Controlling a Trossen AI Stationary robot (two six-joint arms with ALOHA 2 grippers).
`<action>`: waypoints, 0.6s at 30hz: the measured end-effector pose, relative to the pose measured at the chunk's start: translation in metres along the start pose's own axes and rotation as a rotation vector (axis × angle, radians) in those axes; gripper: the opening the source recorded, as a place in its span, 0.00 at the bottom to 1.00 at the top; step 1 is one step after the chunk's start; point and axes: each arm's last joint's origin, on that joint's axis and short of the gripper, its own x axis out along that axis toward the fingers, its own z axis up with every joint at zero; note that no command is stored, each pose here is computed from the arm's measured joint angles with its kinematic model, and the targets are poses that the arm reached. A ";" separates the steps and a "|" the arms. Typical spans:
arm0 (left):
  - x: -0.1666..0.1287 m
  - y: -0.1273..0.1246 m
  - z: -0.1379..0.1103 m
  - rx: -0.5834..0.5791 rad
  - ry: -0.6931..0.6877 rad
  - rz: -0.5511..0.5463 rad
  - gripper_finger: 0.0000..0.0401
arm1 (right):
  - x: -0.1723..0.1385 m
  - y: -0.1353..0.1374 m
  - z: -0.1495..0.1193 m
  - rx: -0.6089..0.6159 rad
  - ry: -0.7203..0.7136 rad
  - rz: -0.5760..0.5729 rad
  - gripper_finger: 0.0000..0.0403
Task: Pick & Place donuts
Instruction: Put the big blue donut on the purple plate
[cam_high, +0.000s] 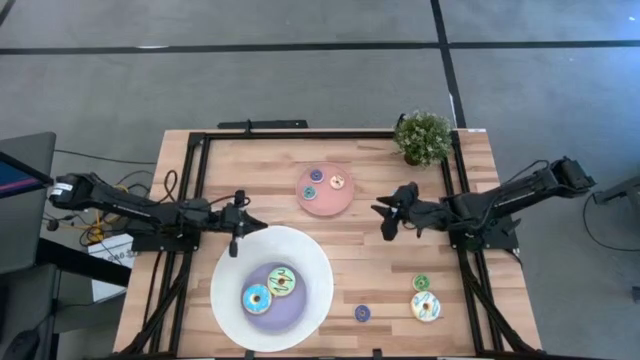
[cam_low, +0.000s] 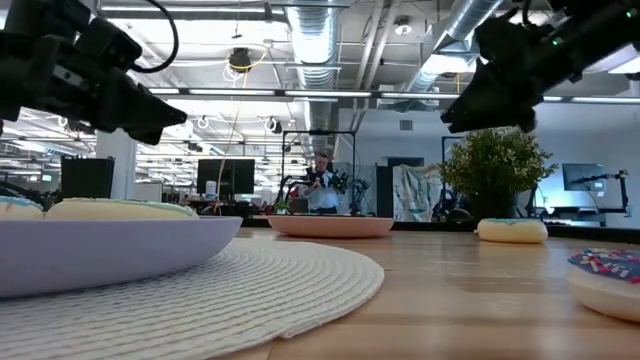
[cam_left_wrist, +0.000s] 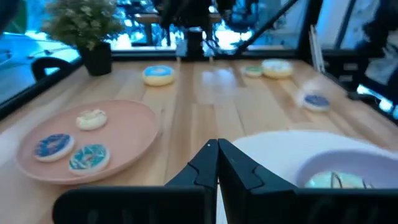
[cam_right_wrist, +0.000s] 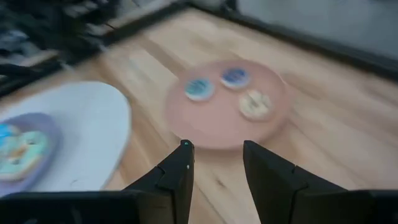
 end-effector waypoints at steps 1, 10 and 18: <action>0.000 0.001 0.000 -0.011 0.000 0.007 0.00 | -0.001 -0.001 0.002 0.025 0.031 -0.028 0.32; 0.007 0.001 -0.006 -0.049 0.038 -0.010 0.00 | -0.015 -0.029 -0.012 0.314 0.285 -0.371 0.32; 0.022 0.000 -0.008 -0.040 0.056 -0.046 0.00 | -0.028 -0.033 -0.025 0.362 0.365 -0.466 0.38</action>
